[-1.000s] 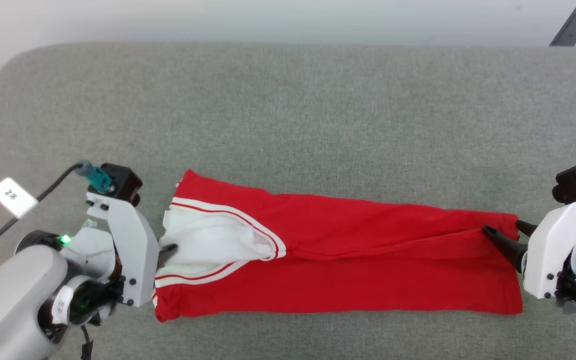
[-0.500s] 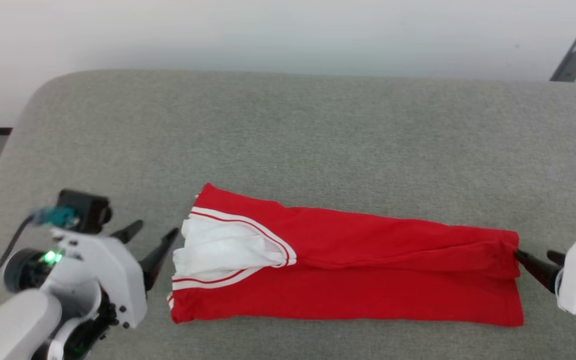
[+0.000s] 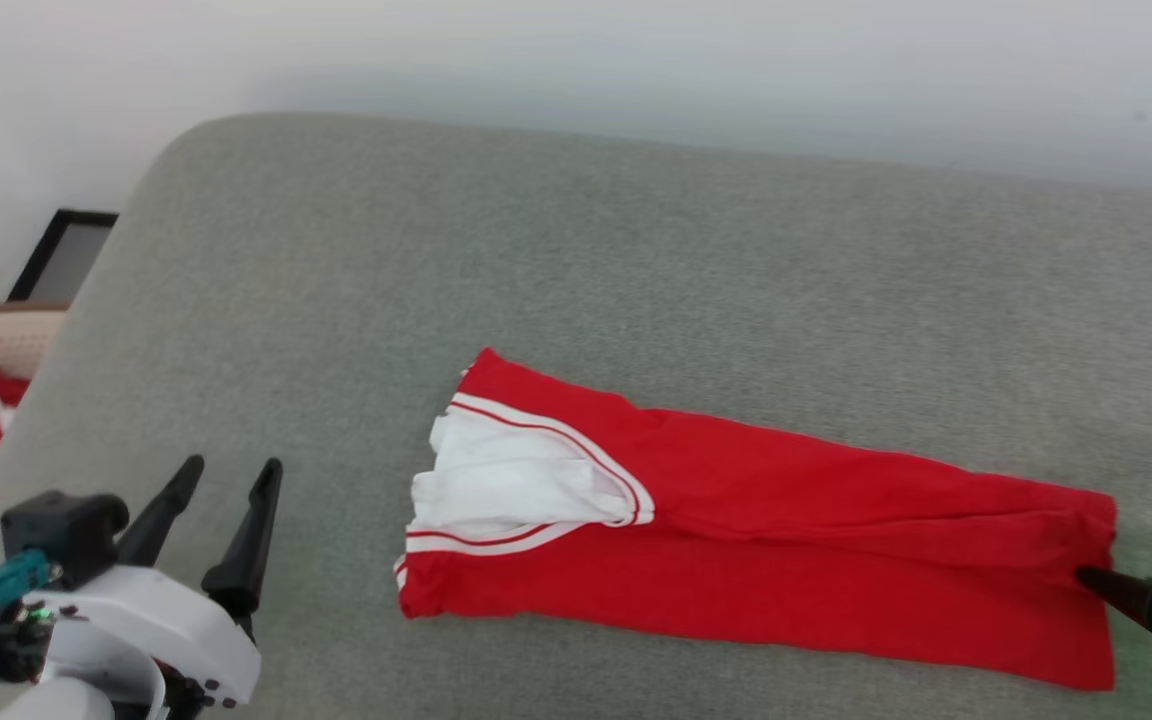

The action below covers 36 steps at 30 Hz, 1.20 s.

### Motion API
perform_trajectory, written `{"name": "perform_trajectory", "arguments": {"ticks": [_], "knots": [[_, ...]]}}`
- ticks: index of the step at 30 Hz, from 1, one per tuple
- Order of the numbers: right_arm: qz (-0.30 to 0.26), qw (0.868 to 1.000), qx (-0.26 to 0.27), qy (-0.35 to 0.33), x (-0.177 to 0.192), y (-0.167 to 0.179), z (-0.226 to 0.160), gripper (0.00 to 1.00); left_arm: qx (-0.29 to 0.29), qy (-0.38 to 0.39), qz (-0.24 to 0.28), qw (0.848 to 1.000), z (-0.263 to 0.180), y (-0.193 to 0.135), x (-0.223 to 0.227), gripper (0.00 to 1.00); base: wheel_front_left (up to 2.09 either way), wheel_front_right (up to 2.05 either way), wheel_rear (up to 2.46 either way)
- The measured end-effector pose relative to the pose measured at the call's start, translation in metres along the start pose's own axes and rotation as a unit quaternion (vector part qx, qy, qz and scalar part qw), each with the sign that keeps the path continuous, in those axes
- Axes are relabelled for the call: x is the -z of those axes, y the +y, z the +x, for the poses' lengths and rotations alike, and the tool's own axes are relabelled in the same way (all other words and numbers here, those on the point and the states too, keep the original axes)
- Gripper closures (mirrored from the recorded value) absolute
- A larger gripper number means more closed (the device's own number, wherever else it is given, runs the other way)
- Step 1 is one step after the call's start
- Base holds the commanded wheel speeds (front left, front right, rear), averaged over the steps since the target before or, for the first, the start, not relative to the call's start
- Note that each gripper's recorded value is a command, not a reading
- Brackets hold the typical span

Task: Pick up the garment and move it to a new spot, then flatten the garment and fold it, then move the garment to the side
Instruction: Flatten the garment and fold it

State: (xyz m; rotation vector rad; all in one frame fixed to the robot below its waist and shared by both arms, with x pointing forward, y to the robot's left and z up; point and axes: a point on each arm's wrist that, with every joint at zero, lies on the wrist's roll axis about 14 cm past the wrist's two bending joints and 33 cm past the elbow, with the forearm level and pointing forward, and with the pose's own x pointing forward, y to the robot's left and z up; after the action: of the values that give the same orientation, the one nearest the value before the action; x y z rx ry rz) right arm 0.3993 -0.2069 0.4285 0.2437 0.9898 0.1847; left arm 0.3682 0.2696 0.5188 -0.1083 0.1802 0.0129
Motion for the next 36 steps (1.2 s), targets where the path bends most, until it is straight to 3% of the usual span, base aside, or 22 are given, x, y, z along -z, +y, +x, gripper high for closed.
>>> {"name": "perform_trajectory", "arguments": {"ticks": [12,13,14,28,36], "knots": [[0.017,0.997,-0.016,0.073,0.015,0.011,0.040,0.00,-0.063,-0.019,-0.031,0.997,-0.014,0.032,0.015,0.00,0.00,0.00,0.00],[0.016,0.997,-0.016,0.078,0.015,0.011,0.043,0.65,-0.065,-0.019,-0.033,0.997,-0.014,0.033,0.017,0.00,0.00,0.00,0.00],[0.015,0.996,-0.017,0.084,0.015,0.012,0.045,1.00,-0.071,-0.019,-0.036,0.997,-0.015,0.037,0.019,0.00,0.00,0.00,0.00],[0.033,0.996,-0.028,0.082,0.004,0.009,0.049,1.00,-0.071,-0.041,-0.045,0.996,-0.013,0.038,0.021,0.00,0.00,0.00,0.00],[0.041,0.998,0.024,0.045,-0.016,-0.034,0.027,1.00,-0.056,-0.047,-0.043,0.996,-0.011,0.029,0.022,0.00,0.00,0.00,0.00]]}}
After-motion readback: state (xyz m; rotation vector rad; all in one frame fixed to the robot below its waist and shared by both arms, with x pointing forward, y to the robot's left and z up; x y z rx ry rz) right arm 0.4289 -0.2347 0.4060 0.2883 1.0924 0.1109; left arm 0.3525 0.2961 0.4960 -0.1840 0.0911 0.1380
